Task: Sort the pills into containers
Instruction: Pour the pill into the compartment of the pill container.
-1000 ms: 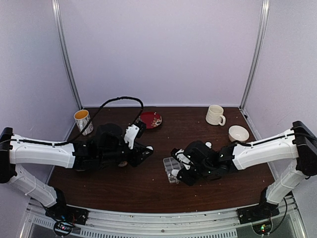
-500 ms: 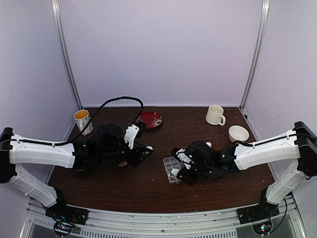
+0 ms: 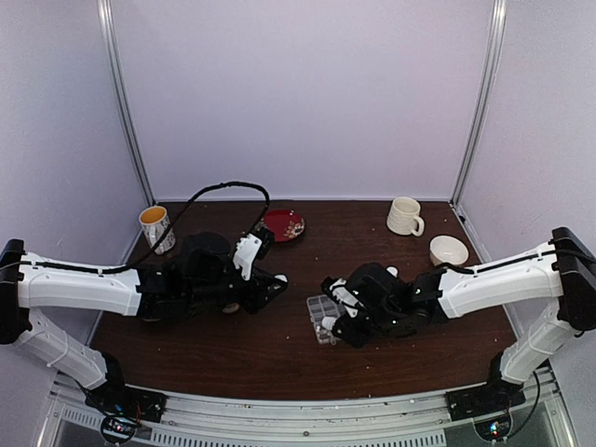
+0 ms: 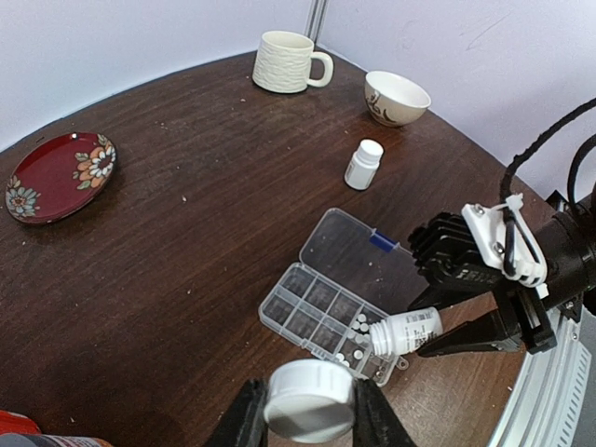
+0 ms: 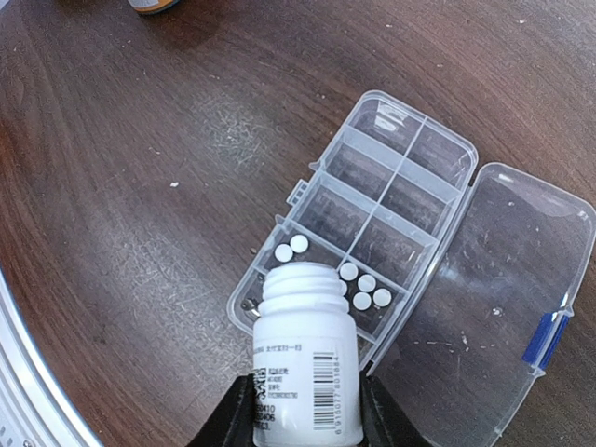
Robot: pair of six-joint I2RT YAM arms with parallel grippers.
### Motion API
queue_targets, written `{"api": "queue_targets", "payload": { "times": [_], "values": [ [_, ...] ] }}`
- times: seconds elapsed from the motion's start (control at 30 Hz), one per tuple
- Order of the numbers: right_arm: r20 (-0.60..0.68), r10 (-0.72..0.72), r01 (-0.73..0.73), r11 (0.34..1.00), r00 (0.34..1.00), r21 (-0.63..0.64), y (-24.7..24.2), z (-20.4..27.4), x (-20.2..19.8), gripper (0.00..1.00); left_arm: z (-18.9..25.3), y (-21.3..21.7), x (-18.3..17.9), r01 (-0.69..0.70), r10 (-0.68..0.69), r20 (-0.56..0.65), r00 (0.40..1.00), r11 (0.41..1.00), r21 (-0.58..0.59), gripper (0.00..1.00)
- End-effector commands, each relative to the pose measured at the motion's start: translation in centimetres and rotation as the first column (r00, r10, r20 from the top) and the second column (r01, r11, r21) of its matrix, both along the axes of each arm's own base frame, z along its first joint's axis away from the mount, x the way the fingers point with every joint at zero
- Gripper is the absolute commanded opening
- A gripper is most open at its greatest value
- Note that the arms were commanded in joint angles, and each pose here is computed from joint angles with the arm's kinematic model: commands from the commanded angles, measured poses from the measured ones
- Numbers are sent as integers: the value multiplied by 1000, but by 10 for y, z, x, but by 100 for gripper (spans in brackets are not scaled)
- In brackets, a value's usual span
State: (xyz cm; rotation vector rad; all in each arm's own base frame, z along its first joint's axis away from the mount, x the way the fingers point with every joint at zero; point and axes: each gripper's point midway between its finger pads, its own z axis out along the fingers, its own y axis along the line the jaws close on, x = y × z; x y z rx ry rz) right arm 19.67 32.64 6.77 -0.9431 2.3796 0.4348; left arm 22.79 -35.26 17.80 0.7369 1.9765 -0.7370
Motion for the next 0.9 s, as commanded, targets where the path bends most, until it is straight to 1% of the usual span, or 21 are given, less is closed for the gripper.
{"api": "queue_targets", "payload": {
  "times": [0.0, 0.03, 0.1, 0.13, 0.23, 0.33, 0.43, 0.47, 0.53, 0.57, 0.67, 0.7, 0.77, 0.87],
  "values": [
    [21, -11, 10, 999, 1000, 34, 3, 7, 4, 0, 16, -6, 1, 6, -4, 33, 999, 999, -37, 0],
    [20, -13, 13, 999, 1000, 36, 2, 6, 4, 0, 17, -6, 1, 7, -5, 34, 999, 999, -37, 0],
    [-4, -9, 8, 999, 1000, -42, -1, 0, 4, 0, 17, -7, 1, 8, -7, 33, 999, 999, -38, 0],
    [-2, -2, 2, 999, 1000, -43, 2, 0, 5, 0, 18, -7, 1, 8, -7, 34, 999, 999, -40, 0],
    [14, -6, 6, 999, 1000, 46, 5, 7, 3, 0, 17, -6, 1, 8, -7, 34, 999, 999, -38, 0],
    [-7, -3, 2, 998, 1000, -57, 1, -1, 4, 0, 17, -6, 0, 7, -6, 33, 999, 999, -37, 0],
    [11, 3, -3, 1000, 1000, 29, 7, 6, 3, 0, 17, -6, 1, 8, -6, 36, 999, 999, -36, 0],
    [1, 4, -4, 1000, 1000, 25, 6, 4, 2, 0, 18, -6, 1, 8, -7, 37, 999, 999, -37, 0],
    [-20, 5, -6, 998, 1000, -58, 4, -3, 4, 0, 18, -6, 1, 7, -6, 36, 999, 999, -36, 0],
    [-21, 13, -14, 998, 1000, -54, 4, -3, 2, 0, 18, -6, 1, 7, -6, 38, 999, 999, -39, 0],
    [9, -1, 0, 999, 1000, 49, 9, 8, 2, 0, 18, -6, 1, 8, -7, 37, 999, 999, -38, 0],
    [5, -2, 2, 1000, 1000, 24, 9, 7, 4, 0, 18, -6, 1, 8, -7, 36, 999, 999, -36, 0],
    [-18, 1, -2, 998, 1000, -67, 4, -1, 4, 0, 18, -6, 1, 6, -5, 38, 999, 999, -38, 0],
    [0, 6, -6, 1000, 1000, 4, 8, 4, 2, 0, 18, -6, 1, 9, -8, 40, 999, 999, -37, 0]
  ]
}}
